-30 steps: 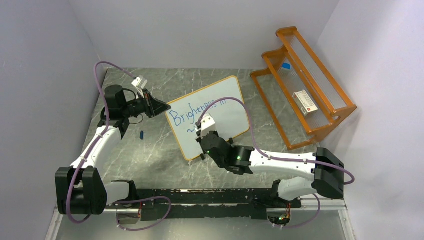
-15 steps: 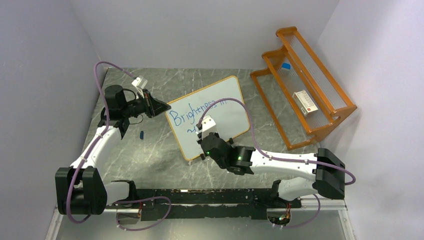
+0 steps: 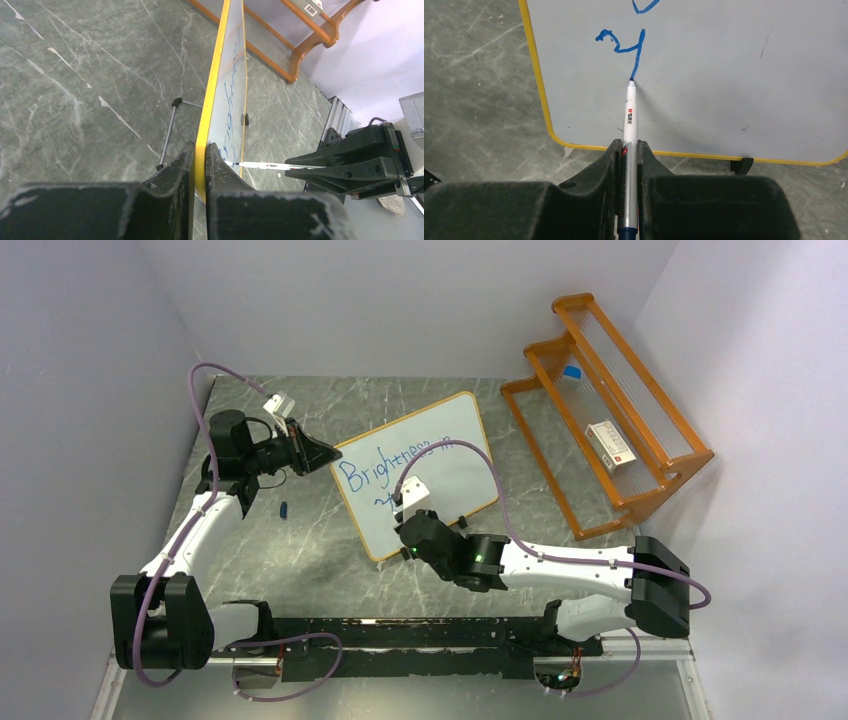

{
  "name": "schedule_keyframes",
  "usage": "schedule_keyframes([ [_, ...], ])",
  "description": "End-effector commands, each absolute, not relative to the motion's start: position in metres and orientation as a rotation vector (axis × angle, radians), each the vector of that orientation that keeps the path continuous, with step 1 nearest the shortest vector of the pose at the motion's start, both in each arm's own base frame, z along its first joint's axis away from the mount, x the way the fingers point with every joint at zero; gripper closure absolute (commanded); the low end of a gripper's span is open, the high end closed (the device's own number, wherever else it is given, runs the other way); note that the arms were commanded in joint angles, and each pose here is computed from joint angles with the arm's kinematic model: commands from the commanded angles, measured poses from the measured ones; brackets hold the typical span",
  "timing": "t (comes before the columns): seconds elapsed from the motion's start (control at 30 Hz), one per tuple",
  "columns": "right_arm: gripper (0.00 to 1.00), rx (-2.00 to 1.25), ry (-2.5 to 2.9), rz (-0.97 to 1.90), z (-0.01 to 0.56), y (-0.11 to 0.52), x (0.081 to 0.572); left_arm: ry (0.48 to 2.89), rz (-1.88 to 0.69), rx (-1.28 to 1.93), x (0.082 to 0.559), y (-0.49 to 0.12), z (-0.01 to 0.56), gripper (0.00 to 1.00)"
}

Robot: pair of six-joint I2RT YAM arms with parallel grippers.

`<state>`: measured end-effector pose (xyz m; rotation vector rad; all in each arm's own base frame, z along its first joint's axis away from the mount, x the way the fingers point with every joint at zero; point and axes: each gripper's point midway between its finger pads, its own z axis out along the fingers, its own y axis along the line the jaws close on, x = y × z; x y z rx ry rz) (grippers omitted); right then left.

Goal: Write a sentence on the whiteboard

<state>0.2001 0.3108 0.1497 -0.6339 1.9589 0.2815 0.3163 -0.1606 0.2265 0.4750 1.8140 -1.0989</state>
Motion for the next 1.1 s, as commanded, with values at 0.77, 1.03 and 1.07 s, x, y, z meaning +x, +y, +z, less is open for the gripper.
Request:
schedule_keyframes([
  [0.77,1.00,-0.624,1.906,0.353,0.176,0.329,0.197,1.973,-1.078,0.420,0.309,-0.159,0.181,0.95],
  [1.03,1.00,-0.564,1.888,0.320,0.188,0.310,0.209,1.972,-1.078,0.421,0.309,-0.159,0.181,0.95],
  [1.07,1.00,-0.553,1.887,0.321,0.188,0.308,0.211,1.973,-1.078,0.421,0.309,-0.159,0.181,0.95],
])
